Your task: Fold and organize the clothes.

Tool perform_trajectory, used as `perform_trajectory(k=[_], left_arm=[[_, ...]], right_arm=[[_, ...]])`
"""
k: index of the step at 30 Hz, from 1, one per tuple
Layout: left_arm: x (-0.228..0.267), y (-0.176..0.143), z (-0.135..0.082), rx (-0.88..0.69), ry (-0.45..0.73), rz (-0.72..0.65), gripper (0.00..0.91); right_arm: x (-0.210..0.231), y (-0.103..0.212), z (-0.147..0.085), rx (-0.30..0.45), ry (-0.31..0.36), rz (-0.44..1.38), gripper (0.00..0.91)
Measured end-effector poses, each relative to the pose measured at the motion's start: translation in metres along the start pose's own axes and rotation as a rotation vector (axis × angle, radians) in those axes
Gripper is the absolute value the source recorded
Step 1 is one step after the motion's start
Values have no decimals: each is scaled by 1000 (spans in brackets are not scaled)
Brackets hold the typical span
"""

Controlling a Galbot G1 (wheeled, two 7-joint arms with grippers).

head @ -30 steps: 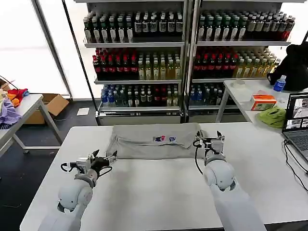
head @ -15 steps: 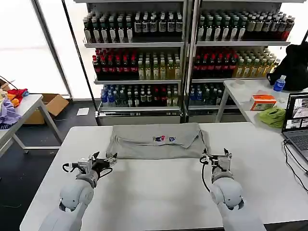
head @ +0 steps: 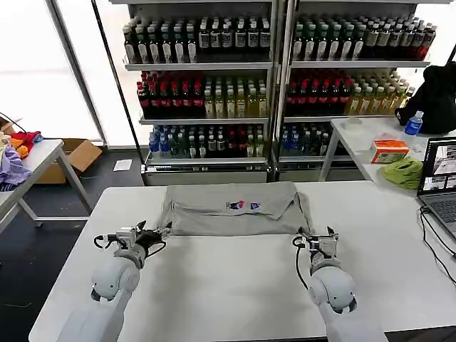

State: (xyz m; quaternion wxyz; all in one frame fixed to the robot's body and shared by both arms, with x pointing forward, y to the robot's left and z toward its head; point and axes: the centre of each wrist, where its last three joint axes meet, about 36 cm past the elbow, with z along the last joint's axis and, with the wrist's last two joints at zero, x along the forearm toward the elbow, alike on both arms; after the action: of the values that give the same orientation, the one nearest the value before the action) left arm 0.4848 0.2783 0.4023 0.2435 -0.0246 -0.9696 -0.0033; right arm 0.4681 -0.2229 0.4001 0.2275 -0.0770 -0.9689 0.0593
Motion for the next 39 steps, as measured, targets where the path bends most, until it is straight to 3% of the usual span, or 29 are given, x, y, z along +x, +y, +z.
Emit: perform_trajectory(k=[3,6,7,9,10,12,13,16,29,39], left_arm=[[-3,-1,4,-1,11,0,907],[-5,-2,8,-8,22,-1,564],[-6,-3,9,-8,25,-3,111],[-7,-3,10,-8,29,-5,50],[-7,-2,11,-10,31,-7,20],[-7,-2,13,-14,35,-9,10],[-6,-2,13,-17,36,-9,10],[-6,-3,17,-22,42,-6,10],[1,-15,38,-50,53,14,0],[20,-16,36,-72,26,20,0]], right_arm=[[-4,-1,1,-1,7,3,907],[-7,-2,5,2,19,4,877],[-8,-2,6,4,23,4,766],[-9,-2,9,7,32,3,675],[-10,-2,10,7,34,3,584],[-11,-1,13,5,41,1,474],[-12,-2,15,5,44,1,302],[-14,-3,19,4,55,3,0],[-11,-4,32,3,75,4,0],[18,-7,26,20,32,-11,0]])
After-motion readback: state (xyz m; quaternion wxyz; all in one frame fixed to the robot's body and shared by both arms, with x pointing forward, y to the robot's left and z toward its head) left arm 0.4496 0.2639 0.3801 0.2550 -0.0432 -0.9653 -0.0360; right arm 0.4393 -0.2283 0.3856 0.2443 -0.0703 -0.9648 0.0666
